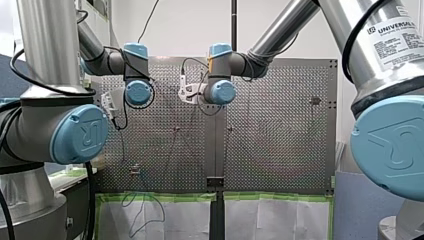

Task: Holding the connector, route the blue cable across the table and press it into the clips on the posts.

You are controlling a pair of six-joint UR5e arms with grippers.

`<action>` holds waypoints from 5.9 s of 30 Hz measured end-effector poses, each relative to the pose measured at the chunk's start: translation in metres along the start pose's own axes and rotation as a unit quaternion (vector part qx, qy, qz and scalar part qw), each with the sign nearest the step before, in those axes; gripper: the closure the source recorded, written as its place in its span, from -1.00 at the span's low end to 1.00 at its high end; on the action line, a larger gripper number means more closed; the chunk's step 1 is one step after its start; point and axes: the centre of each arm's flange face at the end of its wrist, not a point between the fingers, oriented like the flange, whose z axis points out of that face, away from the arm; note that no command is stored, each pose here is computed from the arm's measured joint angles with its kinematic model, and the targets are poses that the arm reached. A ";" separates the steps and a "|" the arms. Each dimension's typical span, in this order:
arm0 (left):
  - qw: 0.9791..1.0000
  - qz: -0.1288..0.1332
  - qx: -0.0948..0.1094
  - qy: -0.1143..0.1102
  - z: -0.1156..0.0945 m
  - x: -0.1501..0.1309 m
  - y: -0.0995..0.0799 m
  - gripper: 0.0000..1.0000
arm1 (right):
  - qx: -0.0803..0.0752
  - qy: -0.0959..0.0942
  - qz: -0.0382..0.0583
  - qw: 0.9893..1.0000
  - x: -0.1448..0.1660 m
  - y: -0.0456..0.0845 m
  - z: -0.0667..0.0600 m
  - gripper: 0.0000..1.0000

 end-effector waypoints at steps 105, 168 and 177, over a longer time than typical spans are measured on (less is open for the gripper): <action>0.989 -0.042 0.113 -0.090 0.238 -0.039 -0.006 1.00 | -0.007 0.025 0.012 1.000 0.080 0.010 0.131 1.00; 0.994 -0.088 0.052 -0.039 0.218 -0.007 0.034 0.52 | -0.054 0.027 -0.024 0.998 0.152 0.015 0.138 1.00; 0.988 -0.132 0.064 -0.037 0.187 -0.022 0.029 -0.89 | -0.054 0.000 -0.024 0.998 0.120 -0.009 0.135 1.00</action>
